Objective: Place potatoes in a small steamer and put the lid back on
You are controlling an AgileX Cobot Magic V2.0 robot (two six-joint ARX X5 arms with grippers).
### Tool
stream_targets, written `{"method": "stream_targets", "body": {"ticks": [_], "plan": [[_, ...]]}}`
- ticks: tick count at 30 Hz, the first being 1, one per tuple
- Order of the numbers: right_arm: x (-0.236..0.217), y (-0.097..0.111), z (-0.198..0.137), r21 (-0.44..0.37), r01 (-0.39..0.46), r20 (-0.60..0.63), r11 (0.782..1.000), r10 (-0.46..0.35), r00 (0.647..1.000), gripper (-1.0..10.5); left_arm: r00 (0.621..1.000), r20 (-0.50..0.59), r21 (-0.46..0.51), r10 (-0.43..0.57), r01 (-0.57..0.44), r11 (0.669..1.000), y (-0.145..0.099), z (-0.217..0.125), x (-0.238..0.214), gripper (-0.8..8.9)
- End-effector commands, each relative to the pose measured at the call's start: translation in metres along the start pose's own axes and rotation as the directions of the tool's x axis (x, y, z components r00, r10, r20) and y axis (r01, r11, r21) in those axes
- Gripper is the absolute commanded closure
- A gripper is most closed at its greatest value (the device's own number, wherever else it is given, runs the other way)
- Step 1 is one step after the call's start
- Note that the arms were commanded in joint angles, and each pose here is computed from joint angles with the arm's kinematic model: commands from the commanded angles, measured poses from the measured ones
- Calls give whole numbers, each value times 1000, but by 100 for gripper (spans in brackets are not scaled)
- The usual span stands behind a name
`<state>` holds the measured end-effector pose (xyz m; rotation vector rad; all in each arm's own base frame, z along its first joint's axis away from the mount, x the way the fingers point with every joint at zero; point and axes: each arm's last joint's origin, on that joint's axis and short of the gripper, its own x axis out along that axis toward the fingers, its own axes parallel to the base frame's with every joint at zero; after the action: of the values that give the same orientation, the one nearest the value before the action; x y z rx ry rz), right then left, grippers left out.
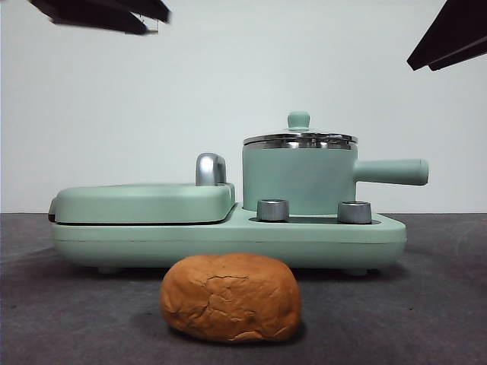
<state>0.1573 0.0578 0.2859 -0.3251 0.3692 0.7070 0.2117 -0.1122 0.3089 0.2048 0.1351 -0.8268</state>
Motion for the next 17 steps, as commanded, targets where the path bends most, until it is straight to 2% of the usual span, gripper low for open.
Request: {"method": "stream_targets", "body": {"ticks": [1,17], "plan": [[-1,-1,6,10,14,11,1000,-14,1000,681,999,47,3,6,-6,1000,0,4,20,529],[-1,-2,8,3,23,30,1000,-23,999,681,995,10,9,-102,102,995,-1,5,137,534]]}}
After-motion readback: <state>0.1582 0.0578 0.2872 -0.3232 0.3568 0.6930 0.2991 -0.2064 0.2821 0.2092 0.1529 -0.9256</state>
